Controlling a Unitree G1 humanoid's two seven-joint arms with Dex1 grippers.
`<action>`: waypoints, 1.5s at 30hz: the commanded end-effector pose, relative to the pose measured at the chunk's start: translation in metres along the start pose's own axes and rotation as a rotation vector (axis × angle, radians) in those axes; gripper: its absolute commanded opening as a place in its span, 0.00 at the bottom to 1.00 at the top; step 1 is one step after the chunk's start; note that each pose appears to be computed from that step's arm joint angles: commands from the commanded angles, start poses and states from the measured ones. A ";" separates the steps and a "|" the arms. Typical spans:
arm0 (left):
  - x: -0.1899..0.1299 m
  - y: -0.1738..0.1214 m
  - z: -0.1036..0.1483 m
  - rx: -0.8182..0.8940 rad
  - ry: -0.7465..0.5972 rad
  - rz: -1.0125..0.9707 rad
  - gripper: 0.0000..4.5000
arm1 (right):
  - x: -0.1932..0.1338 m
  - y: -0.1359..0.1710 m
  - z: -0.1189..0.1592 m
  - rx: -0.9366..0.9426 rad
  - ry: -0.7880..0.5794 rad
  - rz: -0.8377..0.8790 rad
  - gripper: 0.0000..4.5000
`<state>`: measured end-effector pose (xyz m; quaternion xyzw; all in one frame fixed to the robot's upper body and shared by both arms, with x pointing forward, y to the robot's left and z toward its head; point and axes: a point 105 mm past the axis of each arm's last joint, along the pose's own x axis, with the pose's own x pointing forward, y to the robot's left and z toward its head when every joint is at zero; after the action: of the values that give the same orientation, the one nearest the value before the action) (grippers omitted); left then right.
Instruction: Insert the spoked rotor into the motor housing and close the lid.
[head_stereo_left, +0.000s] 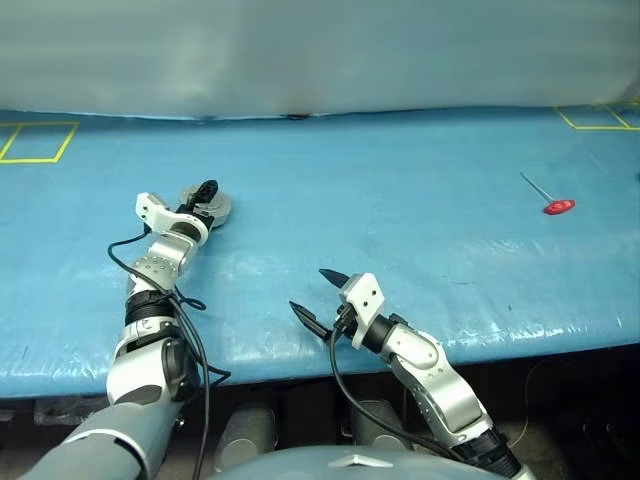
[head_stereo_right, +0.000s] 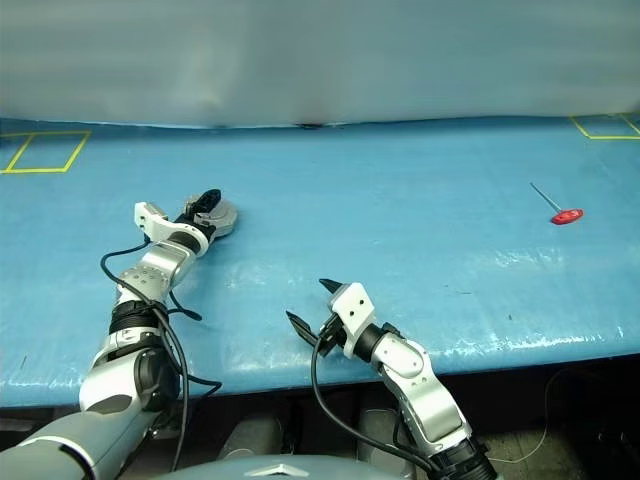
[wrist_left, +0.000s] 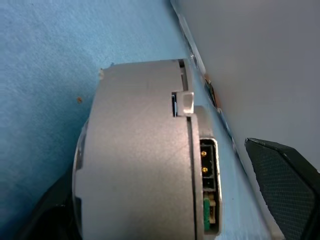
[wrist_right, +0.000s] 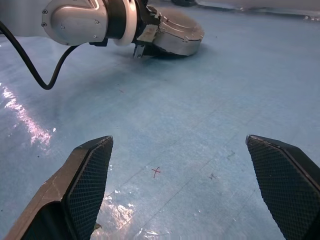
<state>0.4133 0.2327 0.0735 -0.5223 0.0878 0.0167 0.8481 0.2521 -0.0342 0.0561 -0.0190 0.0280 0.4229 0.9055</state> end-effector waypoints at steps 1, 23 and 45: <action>-0.015 0.025 0.012 0.031 -0.012 0.095 0.99 | 0.004 -0.001 0.008 -0.019 -0.025 0.008 1.00; -0.123 0.042 -0.022 0.568 0.210 0.035 0.99 | 0.005 0.000 0.002 0.003 0.000 0.017 1.00; -0.175 -0.009 -0.092 1.233 -0.167 -0.301 0.99 | -0.041 -0.047 0.009 -0.008 -0.082 -0.282 1.00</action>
<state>0.2325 0.1603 0.0642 0.0563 -0.0398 -0.1114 0.9914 0.2627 -0.0956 0.0542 -0.0138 0.0164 0.2931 0.9558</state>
